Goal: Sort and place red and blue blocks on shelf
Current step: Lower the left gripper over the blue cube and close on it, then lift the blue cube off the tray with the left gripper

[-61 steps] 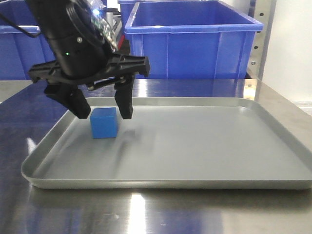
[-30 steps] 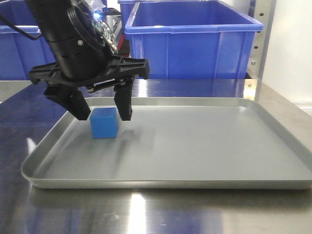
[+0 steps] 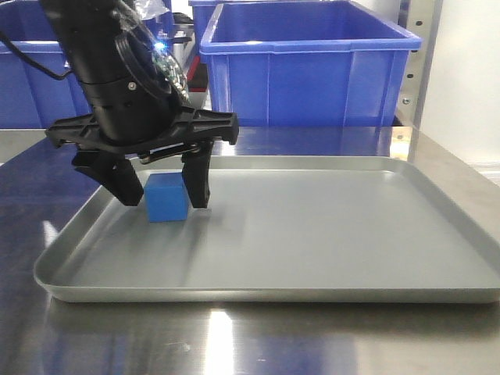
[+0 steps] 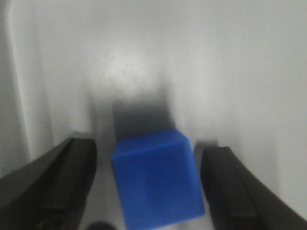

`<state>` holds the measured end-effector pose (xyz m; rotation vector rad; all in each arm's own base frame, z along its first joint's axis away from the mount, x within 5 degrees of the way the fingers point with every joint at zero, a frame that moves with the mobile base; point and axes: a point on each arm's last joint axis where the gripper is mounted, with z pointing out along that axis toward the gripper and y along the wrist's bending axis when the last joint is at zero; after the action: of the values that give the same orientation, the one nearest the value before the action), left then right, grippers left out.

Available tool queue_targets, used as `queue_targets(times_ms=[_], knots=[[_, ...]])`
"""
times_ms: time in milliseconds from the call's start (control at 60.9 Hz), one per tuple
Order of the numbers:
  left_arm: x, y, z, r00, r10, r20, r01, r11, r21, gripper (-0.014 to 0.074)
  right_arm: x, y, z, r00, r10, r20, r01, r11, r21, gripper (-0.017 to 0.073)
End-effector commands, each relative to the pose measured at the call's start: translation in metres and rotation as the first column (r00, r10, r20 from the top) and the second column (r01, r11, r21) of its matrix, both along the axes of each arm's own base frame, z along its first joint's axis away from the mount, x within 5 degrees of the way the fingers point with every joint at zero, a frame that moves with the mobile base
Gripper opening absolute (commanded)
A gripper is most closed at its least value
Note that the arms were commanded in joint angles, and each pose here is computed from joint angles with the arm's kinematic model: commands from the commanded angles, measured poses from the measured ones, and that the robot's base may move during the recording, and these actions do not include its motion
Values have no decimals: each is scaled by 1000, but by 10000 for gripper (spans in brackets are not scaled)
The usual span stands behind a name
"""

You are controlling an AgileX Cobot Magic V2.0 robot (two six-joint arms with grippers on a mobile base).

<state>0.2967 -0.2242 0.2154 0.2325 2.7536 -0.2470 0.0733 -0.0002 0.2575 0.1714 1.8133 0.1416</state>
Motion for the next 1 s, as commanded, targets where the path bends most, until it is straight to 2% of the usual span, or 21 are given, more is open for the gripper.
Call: queue_targets(times_ms=[0,131,279,493,690,788,985], knots=[[3,0,26,997,7,81,-3,998,-58,437,2,0,17,994,8,109,-6,1000,-19,53],[3,0,26,997,7,82,-2,998,-57,309,2,0,17,994,8,109,-6,1000,-19,53],[2,1,25,998,7,65,-5,999,-43,118,2,0,17,994,8,109,-6,1000,-19,53],[-2,6,41,994,-4,108,9,999,-48,122,2,0,17,994,8,109,-6,1000,-19,53],[-11,20,78,971,-32,238,40,999,-30,122,2,0,17,994,8,109,-6,1000,-19,53],[-17,31,99,952,-35,304,43,999,-18,122,2,0,17,994,8,109,-6,1000,-19,53],[-33,66,140,914,28,405,-7,999,-53,122,2,0,17,994,8,109,-6,1000,-19,53]])
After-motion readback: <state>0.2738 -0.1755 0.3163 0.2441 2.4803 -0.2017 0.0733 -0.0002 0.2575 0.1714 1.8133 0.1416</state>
